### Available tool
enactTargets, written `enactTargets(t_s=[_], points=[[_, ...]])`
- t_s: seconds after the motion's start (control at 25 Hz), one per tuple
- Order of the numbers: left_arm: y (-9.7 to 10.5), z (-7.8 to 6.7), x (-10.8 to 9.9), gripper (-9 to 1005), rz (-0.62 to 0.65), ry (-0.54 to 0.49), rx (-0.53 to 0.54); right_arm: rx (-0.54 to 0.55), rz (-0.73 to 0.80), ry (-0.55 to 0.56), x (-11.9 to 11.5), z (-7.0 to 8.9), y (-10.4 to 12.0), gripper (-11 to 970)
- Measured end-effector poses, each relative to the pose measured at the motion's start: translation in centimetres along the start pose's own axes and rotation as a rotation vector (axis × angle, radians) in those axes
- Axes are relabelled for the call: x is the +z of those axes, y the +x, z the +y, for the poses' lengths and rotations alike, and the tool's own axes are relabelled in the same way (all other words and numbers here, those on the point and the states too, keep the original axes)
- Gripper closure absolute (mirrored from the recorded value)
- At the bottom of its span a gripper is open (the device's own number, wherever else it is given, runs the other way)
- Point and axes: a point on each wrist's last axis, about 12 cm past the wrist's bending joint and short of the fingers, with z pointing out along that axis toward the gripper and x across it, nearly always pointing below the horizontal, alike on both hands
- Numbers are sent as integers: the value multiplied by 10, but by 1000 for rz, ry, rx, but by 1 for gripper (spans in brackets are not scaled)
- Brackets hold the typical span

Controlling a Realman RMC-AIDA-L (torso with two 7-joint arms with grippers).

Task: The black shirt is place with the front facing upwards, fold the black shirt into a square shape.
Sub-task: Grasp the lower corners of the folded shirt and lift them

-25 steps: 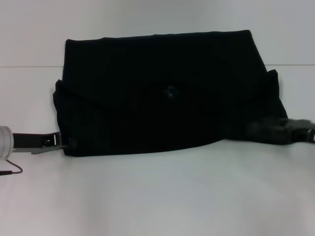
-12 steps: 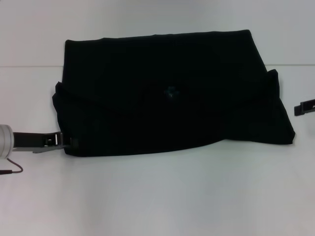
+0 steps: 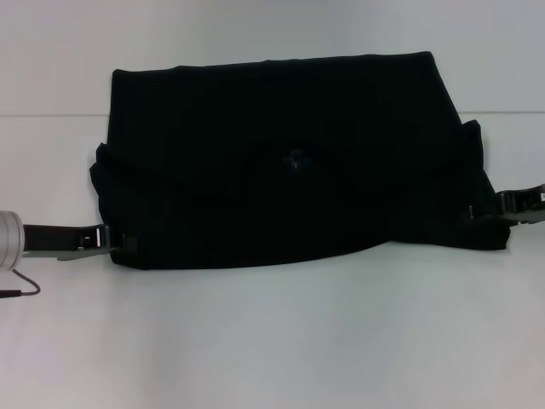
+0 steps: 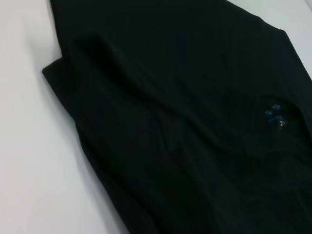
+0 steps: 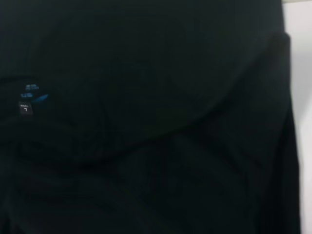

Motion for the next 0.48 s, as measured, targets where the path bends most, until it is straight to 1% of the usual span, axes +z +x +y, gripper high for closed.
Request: enactTargets(t_s=[0.32, 0.48], points=[[-1, -1, 1, 971, 0, 4, 1, -3, 4, 0, 12, 8, 1, 274], [-1, -2, 1, 968, 0, 6, 3, -16, 13, 3, 14, 11, 2, 306]])
